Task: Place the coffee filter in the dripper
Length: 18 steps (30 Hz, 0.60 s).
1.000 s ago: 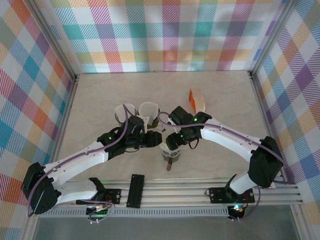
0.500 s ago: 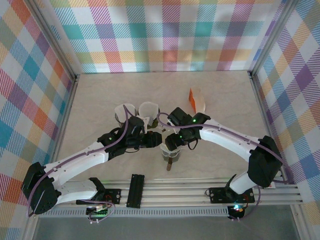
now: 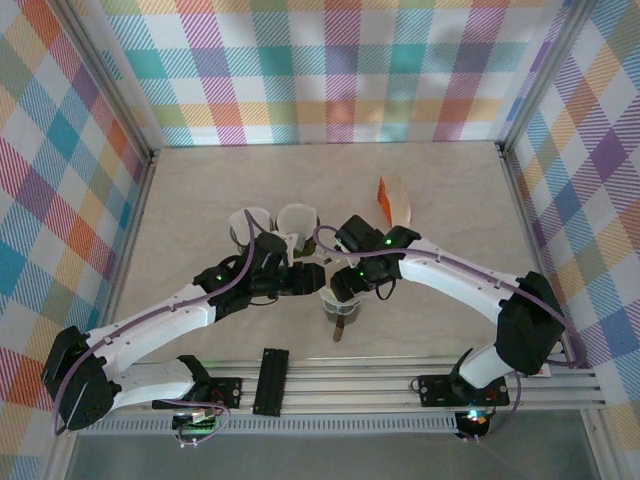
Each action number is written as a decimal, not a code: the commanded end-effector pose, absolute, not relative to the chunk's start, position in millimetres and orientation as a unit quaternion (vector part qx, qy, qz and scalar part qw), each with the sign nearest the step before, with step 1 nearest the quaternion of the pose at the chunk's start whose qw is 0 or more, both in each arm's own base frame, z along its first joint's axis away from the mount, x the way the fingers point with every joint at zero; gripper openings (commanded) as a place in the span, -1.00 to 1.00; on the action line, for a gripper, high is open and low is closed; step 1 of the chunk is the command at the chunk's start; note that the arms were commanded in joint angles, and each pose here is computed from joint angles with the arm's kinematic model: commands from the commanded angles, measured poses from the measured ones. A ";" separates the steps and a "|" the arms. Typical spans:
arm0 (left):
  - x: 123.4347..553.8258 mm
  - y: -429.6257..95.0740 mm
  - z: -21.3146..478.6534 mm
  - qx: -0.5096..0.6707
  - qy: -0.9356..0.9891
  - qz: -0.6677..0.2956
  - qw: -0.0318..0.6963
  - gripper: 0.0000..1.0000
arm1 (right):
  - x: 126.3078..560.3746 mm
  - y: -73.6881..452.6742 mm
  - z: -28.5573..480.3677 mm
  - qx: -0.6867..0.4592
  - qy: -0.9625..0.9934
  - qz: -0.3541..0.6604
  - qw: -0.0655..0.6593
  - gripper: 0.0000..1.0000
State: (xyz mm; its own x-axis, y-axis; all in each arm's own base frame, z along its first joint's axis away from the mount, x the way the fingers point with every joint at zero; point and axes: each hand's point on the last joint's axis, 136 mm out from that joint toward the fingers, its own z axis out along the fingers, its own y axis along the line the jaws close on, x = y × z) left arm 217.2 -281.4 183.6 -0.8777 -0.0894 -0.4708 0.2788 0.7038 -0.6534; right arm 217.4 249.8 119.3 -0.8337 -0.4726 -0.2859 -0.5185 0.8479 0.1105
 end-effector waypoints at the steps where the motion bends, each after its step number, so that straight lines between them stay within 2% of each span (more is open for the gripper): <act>1: 214.6 -283.7 186.6 0.059 0.888 -0.387 0.243 -0.27 | 214.6 243.6 104.5 -0.255 0.958 0.071 0.111 0.61; 3: 213.7 -284.2 186.3 0.059 0.887 -0.389 0.241 -0.32 | 214.6 244.3 104.3 -0.256 0.958 0.071 0.110 0.61; 8: 212.6 -284.9 186.1 0.063 0.888 -0.389 0.238 -0.64 | 215.0 244.7 103.4 -0.255 0.958 0.071 0.109 0.61; 10: 212.8 -284.9 186.1 0.062 0.888 -0.388 0.237 -0.60 | 215.0 244.7 103.4 -0.255 0.958 0.071 0.108 0.61; 14: 213.6 -283.0 187.7 0.059 0.888 -0.387 0.241 -0.26 | 215.5 244.8 105.0 -0.255 0.958 0.071 0.110 0.62; 16: 213.6 -282.8 189.0 0.059 0.887 -0.388 0.243 -0.24 | 215.4 244.6 105.5 -0.255 0.958 0.071 0.111 0.62; 18: 213.2 -283.4 187.6 0.060 0.887 -0.389 0.241 -0.30 | 215.4 244.4 105.3 -0.255 0.958 0.071 0.110 0.62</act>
